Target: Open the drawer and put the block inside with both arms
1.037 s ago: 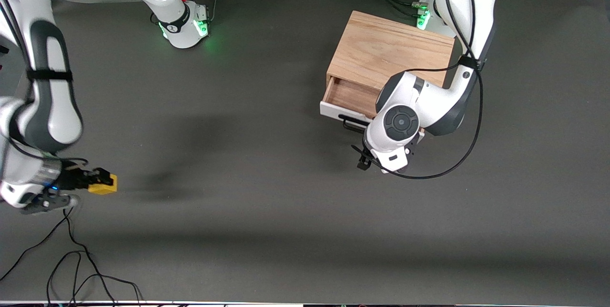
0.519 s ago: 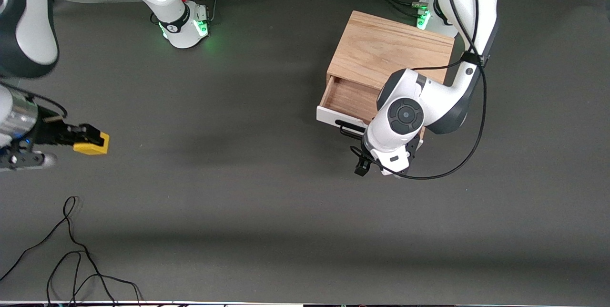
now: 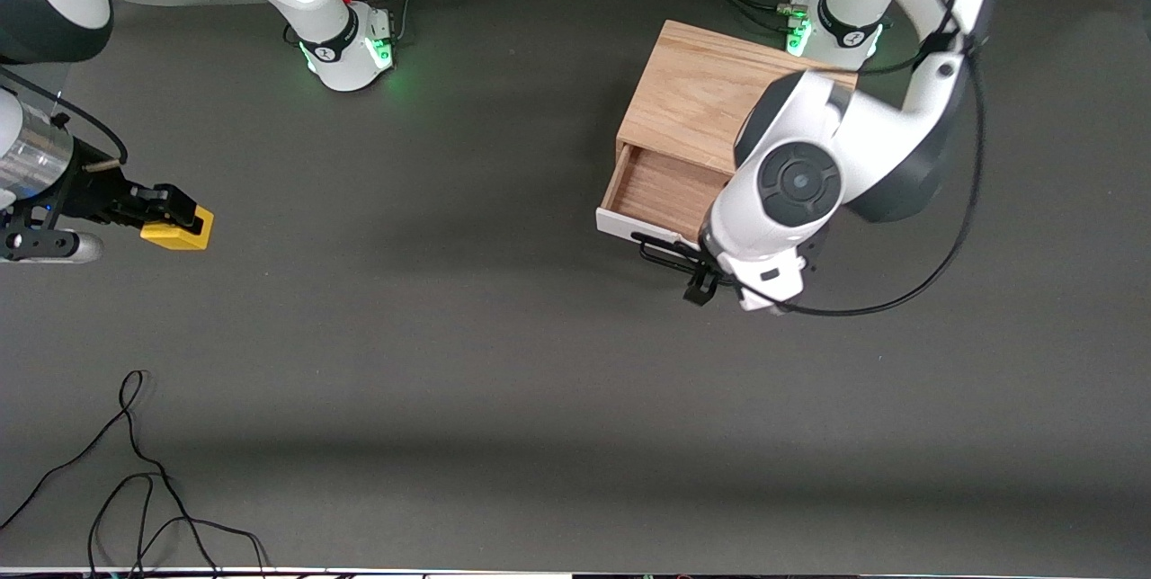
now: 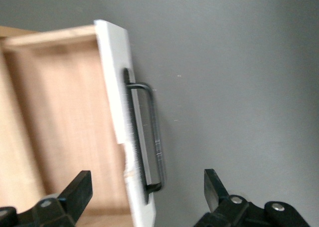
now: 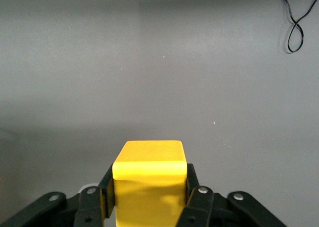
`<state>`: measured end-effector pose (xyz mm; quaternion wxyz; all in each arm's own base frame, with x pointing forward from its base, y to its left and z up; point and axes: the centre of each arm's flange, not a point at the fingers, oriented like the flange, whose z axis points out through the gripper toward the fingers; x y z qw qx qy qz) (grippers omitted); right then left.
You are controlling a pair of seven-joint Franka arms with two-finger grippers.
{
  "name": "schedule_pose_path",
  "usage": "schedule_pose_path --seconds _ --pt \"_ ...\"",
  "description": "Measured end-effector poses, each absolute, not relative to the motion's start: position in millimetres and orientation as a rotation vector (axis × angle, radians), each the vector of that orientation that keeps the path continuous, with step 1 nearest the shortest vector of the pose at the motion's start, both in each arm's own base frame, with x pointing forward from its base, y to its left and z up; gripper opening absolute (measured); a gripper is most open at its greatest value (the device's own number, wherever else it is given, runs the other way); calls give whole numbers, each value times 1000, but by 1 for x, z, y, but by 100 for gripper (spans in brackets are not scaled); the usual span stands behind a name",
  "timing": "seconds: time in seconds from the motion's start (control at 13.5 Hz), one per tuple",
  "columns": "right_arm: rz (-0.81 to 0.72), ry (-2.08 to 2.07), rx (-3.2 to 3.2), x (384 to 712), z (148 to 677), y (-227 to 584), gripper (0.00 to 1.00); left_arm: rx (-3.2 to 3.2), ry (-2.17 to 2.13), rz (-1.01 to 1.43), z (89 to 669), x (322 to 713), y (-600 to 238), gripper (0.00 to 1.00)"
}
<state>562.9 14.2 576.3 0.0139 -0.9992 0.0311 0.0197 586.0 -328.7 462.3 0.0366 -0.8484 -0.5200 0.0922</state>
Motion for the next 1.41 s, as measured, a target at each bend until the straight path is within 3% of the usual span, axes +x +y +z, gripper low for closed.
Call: schedule_pose_path --seconds 0.3,0.52,1.11,1.41 --pt "82 109 -3150 559 572 4 55 -2728 -1289 369 548 582 -244 100" --pt "90 111 -3154 558 569 2 55 -2894 -938 368 581 583 -177 100" --pt "107 102 -3152 557 564 13 55 -3074 -251 231 600 599 -115 100" --pt "80 120 -3152 551 565 93 55 -3100 -58 233 601 605 -78 100"
